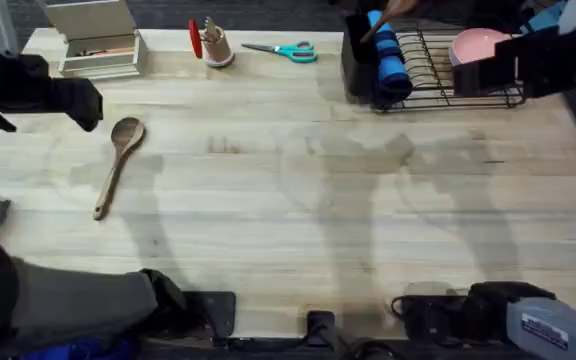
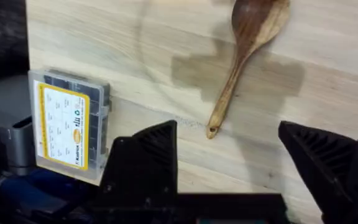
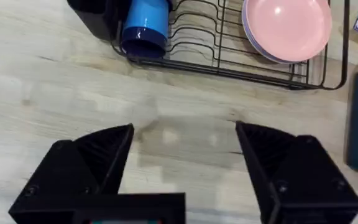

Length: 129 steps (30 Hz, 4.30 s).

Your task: Pick up the spoon on the table one by one and put them onto the rack

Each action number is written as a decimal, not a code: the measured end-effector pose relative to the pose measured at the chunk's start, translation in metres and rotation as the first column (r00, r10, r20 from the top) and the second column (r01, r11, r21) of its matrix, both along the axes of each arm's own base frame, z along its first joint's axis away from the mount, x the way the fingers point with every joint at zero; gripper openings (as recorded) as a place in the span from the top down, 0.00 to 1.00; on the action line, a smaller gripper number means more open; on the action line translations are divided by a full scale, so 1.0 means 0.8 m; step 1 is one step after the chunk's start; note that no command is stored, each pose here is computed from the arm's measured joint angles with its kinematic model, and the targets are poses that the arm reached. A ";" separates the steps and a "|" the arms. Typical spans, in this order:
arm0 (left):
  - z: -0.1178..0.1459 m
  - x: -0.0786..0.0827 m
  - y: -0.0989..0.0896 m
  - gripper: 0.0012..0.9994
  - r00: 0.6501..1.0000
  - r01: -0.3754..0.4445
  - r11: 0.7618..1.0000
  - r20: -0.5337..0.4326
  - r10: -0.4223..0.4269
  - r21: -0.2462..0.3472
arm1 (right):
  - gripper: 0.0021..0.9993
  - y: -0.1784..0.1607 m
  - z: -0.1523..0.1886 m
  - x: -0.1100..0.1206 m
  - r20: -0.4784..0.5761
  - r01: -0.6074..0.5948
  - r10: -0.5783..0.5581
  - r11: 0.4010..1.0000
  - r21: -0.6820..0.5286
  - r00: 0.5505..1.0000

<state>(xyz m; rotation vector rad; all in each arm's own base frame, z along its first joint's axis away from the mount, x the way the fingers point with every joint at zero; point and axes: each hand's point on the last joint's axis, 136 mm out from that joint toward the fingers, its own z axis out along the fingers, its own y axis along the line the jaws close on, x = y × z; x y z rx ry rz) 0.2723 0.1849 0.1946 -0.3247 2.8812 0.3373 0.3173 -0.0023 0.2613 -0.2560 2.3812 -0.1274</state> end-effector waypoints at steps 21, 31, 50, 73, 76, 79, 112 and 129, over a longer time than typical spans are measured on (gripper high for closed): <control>-0.123 0.029 0.015 0.00 0.993 0.033 0.997 -0.110 -0.041 -0.071 | 0.00 0.000 0.000 0.000 0.000 -0.011 0.011 1.000 -0.010 1.000; -0.159 0.036 0.006 0.00 0.993 0.094 0.991 -0.068 -0.101 -0.095 | 0.00 0.000 0.000 0.000 0.000 -0.011 0.011 1.000 -0.010 1.000; -0.198 0.042 -0.006 0.01 0.988 0.104 0.977 -0.090 -0.123 -0.187 | 0.00 0.000 0.000 0.000 0.000 -0.011 0.011 1.000 -0.011 1.000; -0.198 0.032 -0.012 0.01 0.985 0.096 0.973 -0.123 -0.124 -0.209 | 0.00 0.000 0.000 0.000 0.000 -0.011 0.011 1.000 -0.011 1.000; -0.198 0.033 -0.011 0.01 0.985 0.097 0.974 -0.121 -0.124 -0.207 | 0.00 0.000 0.000 0.000 0.000 -0.011 0.011 1.000 -0.011 1.000; -0.198 0.033 -0.011 0.01 0.984 0.104 0.973 -0.120 -0.130 -0.207 | 0.00 0.000 0.000 0.000 0.000 -0.011 0.011 1.000 -0.011 1.000; -0.202 0.041 -0.013 0.28 0.968 0.198 0.952 -0.106 -0.228 -0.235 | 0.00 0.000 0.000 0.000 0.000 -0.011 0.011 1.000 -0.011 1.000; -0.201 0.042 -0.010 0.95 0.967 0.201 0.954 -0.107 -0.229 -0.223 | 0.00 0.000 0.000 0.000 0.000 -0.011 0.011 1.000 -0.011 1.000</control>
